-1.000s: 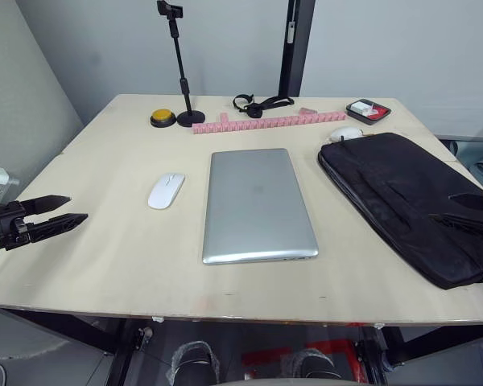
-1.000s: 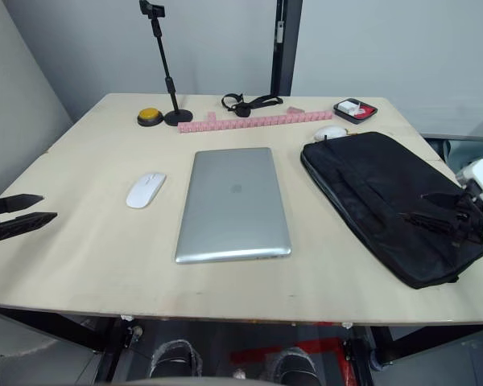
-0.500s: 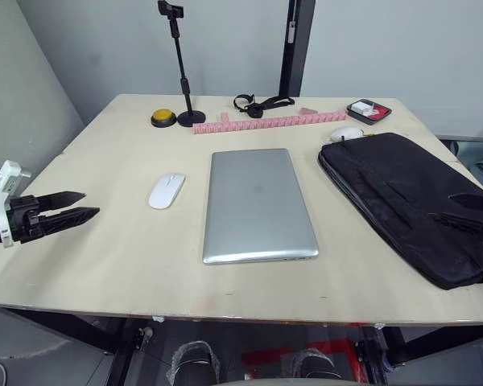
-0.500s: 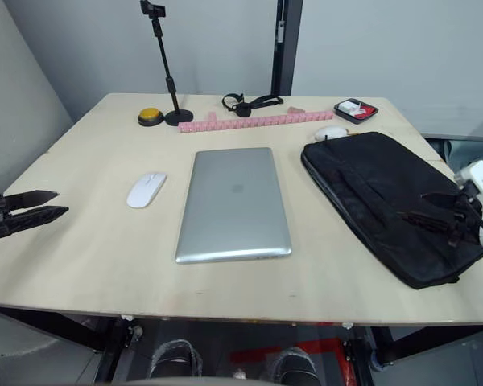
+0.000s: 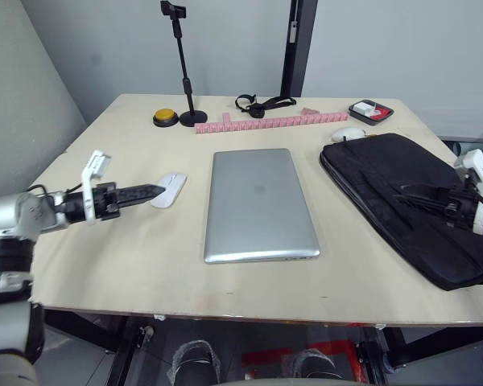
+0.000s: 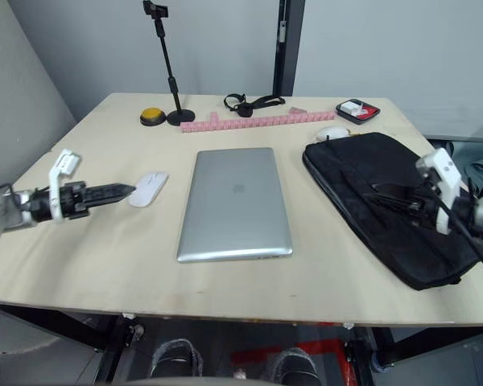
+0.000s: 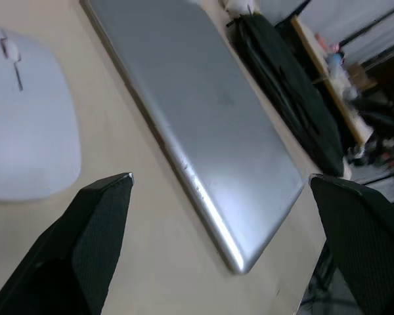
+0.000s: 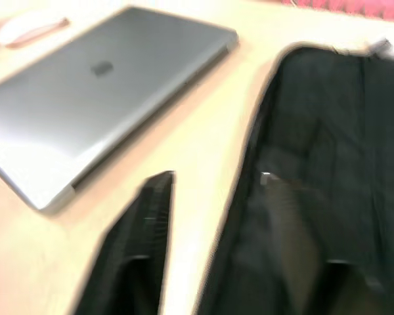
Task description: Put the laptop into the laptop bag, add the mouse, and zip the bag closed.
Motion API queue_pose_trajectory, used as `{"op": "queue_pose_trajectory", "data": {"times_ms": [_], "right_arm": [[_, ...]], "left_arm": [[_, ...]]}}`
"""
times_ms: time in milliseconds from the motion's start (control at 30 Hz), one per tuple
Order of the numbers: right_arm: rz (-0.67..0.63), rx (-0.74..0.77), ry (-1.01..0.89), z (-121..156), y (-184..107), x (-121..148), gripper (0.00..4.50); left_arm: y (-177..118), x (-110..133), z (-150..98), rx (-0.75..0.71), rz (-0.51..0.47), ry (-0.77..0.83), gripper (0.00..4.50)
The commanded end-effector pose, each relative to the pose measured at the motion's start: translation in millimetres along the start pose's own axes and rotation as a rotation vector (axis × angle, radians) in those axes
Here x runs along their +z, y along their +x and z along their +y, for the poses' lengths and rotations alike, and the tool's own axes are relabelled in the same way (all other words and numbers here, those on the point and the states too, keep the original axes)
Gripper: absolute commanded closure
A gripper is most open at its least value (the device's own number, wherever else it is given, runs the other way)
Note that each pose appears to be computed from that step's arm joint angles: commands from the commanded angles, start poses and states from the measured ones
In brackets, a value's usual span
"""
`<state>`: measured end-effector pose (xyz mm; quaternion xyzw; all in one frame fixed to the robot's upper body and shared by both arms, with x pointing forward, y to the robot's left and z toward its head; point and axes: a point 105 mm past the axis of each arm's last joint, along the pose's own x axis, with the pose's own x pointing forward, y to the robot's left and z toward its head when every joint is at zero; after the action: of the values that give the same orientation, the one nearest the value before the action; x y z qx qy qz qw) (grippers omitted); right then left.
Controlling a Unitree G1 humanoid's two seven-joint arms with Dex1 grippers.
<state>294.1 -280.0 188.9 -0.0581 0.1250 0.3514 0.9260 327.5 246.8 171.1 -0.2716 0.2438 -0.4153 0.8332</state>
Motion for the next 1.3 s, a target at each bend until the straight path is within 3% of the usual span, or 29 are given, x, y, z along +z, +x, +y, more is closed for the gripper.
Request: {"op": "queue_pose_trajectory", "data": {"times_ms": [33, 100, 133, 400, 633, 800, 1100, 1300], "right_arm": [[0.005, 0.048, -0.058, 14, 19, 7, 3.62], [0.019, 0.071, -0.072, 20, 28, 5, 4.38], [0.032, 0.074, -0.086, 21, 32, 4, 4.45], [0.11, -0.001, -0.255, 18, 86, 0, 4.45], [0.209, -0.129, -0.317, 8, 126, -17, 4.45], [0.243, -0.155, -0.305, 9, 145, -23, 4.45], [0.253, 0.091, -0.196, 55, 174, -38, 4.45], [0.237, 0.165, -0.192, 74, 190, -37, 4.45]], "left_arm": [[23, -2, 0, -0.007, 0.011, -0.093, 0.0], [40, -10, 3, 0.006, 0.049, -0.124, 0.0], [47, -13, 2, 0.005, 0.061, -0.129, 0.0], [95, -8, 7, 0.054, 0.04, -0.207, 0.0], [104, -26, 26, 0.137, 0.091, -0.208, 0.0], [105, -26, 27, 0.133, 0.084, -0.21, 0.0], [128, -24, 22, 0.079, 0.063, -0.225, 0.0], [139, -30, 14, 0.022, 0.091, -0.207, 0.0]]}}
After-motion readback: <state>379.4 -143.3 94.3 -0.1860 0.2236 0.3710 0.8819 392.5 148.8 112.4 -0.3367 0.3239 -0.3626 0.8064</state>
